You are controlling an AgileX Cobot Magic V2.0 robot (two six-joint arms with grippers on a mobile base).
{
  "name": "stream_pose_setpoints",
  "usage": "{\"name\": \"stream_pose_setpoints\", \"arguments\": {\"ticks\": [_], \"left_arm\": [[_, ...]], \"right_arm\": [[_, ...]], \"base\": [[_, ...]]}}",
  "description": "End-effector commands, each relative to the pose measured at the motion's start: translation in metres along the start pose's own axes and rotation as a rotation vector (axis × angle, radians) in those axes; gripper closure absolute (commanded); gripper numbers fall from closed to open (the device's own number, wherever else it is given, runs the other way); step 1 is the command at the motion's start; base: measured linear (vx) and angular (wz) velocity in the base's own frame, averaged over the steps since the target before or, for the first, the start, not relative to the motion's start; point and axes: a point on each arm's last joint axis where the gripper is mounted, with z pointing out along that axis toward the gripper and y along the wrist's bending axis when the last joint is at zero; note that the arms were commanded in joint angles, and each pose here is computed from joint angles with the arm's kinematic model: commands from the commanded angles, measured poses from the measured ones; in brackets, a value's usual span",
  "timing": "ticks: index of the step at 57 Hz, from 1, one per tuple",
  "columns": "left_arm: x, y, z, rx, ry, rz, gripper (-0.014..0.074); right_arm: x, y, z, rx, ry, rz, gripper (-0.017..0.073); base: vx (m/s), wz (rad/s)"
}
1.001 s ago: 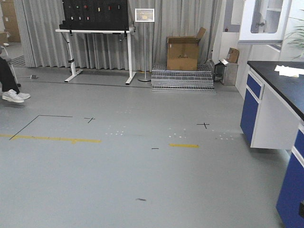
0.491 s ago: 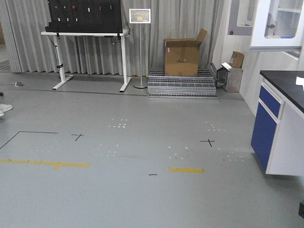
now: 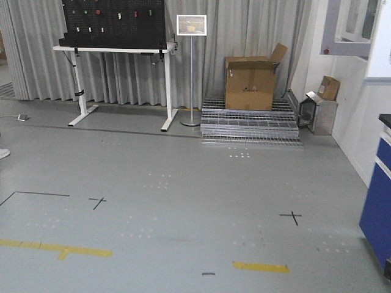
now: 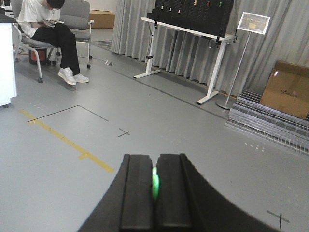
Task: Sort red and green spoons into left cabinet
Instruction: 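Drive the base away from the bench to the white cabinet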
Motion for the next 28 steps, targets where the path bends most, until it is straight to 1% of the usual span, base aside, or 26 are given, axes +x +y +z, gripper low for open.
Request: {"name": "stream_pose_setpoints", "arguments": {"ticks": [1, 17, 28], "left_arm": [[-0.0127, 0.0027, -0.0025, -0.036, -0.065, -0.025, 0.0594], [-0.0125, 0.0025, -0.0025, -0.033, -0.063, -0.025, 0.0594], [-0.0126, 0.0027, -0.0025, -0.035, -0.064, -0.025, 0.0594]], "right_arm": [[-0.0115, -0.0048, -0.0017, 0.042, -0.054, 0.021, 0.0562], [-0.0116, -0.0047, -0.0019, 0.042, -0.055, 0.021, 0.0562], [-0.0116, -0.0047, -0.0019, 0.042, -0.055, 0.021, 0.0562]], "base": [[0.72, 0.04], [0.71, 0.02], [0.70, -0.06]]}}
